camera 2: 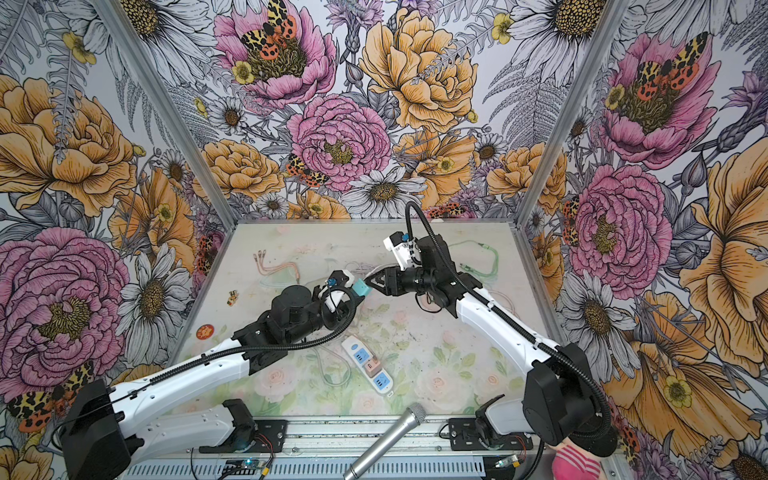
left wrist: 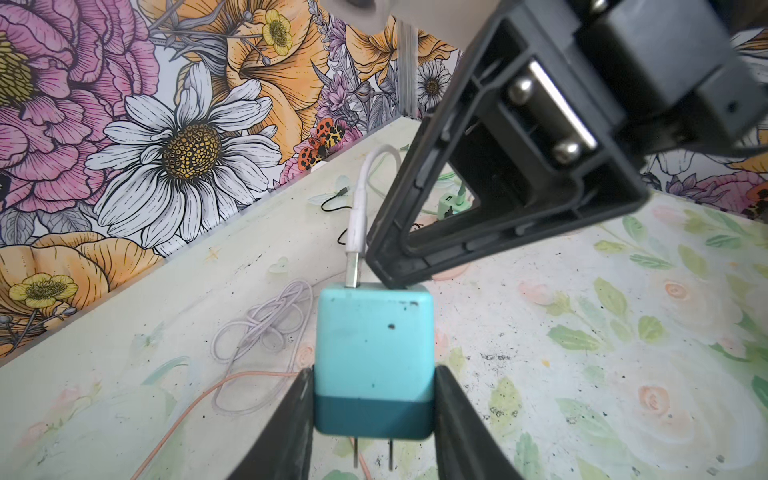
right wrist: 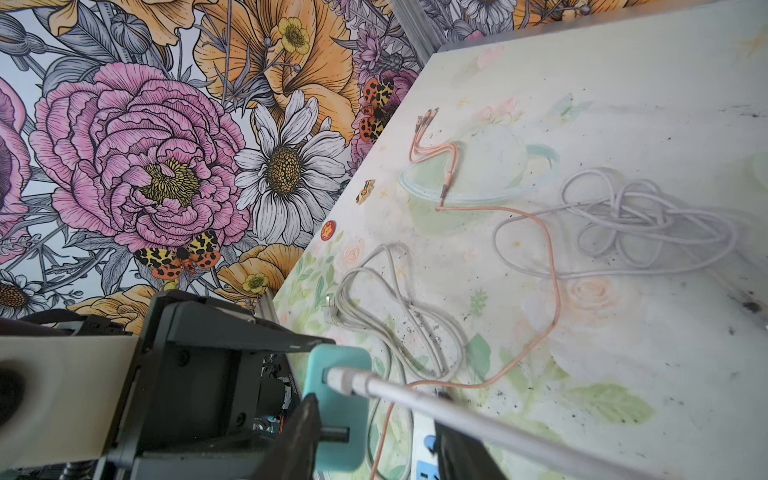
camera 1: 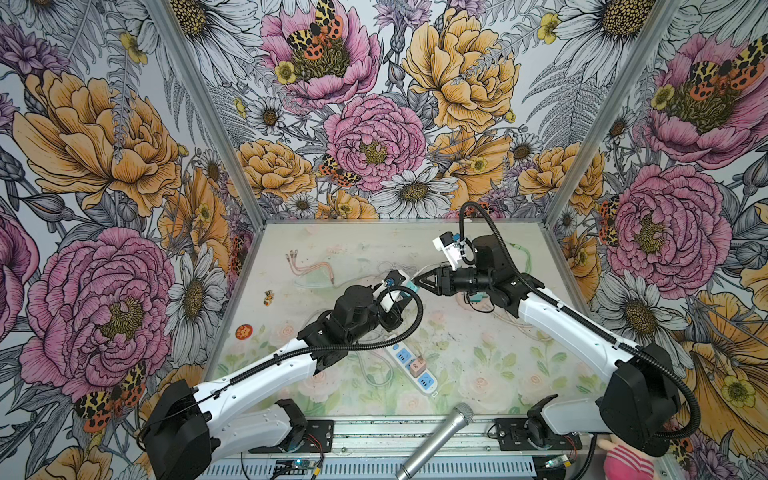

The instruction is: Insert the plug

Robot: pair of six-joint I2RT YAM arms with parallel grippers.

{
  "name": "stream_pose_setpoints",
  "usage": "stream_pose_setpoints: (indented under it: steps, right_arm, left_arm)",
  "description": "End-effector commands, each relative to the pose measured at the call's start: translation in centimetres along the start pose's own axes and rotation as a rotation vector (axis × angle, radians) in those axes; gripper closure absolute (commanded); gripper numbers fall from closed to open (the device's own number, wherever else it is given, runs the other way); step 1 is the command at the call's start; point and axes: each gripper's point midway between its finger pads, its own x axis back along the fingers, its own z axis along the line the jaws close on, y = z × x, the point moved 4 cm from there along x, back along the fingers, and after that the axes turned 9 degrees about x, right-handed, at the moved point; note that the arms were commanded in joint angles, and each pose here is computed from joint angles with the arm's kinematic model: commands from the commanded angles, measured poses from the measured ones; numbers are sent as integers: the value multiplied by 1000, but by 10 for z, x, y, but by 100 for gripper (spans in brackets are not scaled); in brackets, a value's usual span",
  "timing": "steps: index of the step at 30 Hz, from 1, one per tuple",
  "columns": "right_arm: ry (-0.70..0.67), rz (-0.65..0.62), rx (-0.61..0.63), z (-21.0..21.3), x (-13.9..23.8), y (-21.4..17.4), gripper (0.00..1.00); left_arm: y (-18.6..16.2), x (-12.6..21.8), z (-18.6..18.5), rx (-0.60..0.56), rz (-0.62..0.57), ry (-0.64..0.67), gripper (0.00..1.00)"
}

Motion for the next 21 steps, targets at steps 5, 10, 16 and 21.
stream_pose_setpoints:
  steps: [5,10,16,21]
  right_arm:
    - [47,26,-9,8,0,-3,52]
    - [31,2,10,11,6,2,50]
    - [-9,-33,34,12,13,8,45]
    - [-49,-67,47,13,20,14,44]
  left_arm:
    - [21,-2,4,13,-76,17,76]
    - [19,-6,3,13,-63,9,78]
    - [18,-4,2,8,-65,3,79]
    - [14,-2,2,3,-52,-1,80]
